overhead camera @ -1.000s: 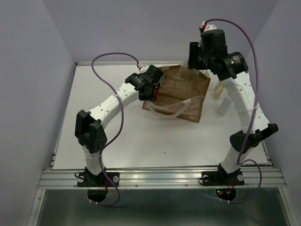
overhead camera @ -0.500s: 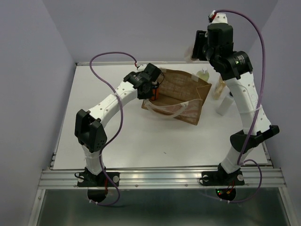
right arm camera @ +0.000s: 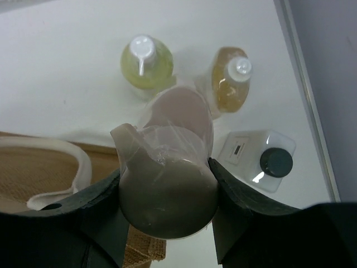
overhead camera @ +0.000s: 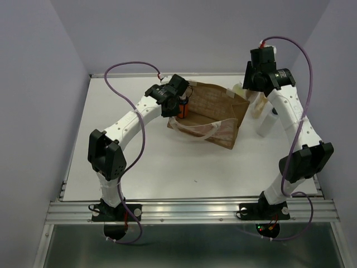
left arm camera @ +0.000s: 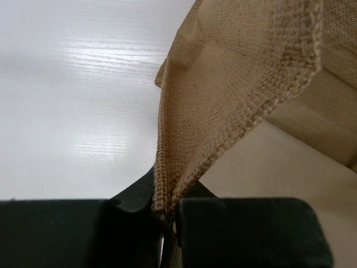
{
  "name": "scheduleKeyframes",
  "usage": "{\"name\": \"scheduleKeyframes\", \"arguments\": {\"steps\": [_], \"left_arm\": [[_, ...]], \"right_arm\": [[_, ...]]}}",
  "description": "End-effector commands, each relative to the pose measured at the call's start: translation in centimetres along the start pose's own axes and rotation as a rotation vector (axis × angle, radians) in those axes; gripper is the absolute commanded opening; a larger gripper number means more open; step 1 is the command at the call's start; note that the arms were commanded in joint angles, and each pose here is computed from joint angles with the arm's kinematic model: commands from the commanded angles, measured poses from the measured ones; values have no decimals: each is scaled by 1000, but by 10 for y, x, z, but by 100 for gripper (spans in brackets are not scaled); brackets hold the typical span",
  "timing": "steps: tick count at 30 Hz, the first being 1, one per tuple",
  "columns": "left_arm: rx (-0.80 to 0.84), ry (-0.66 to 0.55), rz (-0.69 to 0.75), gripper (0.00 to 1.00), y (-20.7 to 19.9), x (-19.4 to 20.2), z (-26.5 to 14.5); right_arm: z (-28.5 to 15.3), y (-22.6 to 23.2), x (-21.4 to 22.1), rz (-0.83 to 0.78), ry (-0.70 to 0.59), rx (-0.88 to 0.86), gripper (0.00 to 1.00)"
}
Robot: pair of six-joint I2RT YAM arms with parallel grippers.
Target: Take the personal care products out of the canvas bag
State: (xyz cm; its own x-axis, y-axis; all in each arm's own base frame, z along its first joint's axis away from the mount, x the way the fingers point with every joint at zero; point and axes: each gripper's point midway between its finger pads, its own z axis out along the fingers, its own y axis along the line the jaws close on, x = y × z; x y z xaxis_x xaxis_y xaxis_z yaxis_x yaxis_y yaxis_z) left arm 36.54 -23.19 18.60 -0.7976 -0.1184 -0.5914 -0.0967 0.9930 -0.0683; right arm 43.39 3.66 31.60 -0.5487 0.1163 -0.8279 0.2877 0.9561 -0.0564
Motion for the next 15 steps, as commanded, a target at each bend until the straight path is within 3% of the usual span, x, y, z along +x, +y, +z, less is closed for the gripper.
{"name": "scheduleKeyframes", "arguments": {"steps": [1,15], "left_arm": [[-66,6,9,0,26,3,-4],[-101,5,22,0,51,13,-13]], "right_arm": [[-42,5,-41,119,-179,-109,1],[22,1,16,104,-82,-77,1]]}}
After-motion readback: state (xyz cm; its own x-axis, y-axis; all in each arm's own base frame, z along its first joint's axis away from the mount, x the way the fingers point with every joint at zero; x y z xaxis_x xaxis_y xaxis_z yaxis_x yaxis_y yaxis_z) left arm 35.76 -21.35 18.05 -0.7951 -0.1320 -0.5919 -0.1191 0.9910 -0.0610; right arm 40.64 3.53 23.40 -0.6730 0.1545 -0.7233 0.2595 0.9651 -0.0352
